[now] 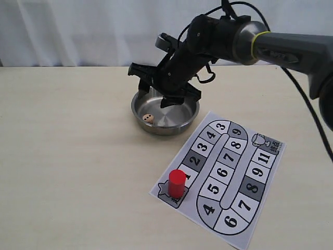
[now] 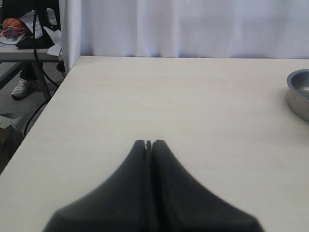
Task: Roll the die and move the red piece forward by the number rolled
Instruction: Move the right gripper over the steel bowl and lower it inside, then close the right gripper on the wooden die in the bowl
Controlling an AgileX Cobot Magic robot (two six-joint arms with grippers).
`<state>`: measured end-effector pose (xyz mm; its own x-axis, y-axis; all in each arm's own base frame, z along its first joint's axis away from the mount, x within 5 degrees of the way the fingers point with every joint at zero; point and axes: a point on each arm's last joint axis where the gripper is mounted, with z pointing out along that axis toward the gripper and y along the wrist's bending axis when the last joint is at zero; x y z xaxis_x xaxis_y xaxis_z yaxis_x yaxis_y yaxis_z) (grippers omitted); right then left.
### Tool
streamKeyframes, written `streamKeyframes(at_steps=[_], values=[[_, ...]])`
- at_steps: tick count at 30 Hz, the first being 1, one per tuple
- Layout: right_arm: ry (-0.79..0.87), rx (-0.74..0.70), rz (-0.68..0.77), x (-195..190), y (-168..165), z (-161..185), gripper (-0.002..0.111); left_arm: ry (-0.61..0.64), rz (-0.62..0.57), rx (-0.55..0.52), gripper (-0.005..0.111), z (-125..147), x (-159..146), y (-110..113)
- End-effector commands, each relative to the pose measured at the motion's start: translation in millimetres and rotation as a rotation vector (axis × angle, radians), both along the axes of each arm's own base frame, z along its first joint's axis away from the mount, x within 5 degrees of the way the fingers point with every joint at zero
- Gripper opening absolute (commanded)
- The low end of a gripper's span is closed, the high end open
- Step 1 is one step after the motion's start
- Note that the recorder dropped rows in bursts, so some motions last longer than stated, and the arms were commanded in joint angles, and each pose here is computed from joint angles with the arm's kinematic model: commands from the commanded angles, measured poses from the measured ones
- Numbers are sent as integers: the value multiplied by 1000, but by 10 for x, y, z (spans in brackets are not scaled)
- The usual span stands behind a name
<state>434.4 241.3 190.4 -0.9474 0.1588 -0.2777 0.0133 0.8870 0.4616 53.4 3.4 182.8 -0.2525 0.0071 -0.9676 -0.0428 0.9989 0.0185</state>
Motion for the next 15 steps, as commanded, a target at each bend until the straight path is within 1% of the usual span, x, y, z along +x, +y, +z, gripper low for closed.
streamKeyframes(at_steps=[1,3,5,8,15], values=[[56,1,-67,66,50,-89,61,-12,0,-5,0,6,3,-1],[96,-14,-123,87,39,-166,61,-12,0,-5,0,6,3,-1],[114,-38,-154,102,23,-216,61,-12,0,-5,0,6,3,-1],[139,-35,-188,112,25,-299,61,-12,0,-5,0,6,3,-1],[133,-7,-242,168,45,-439,61,-12,0,-5,0,6,3,-1]])
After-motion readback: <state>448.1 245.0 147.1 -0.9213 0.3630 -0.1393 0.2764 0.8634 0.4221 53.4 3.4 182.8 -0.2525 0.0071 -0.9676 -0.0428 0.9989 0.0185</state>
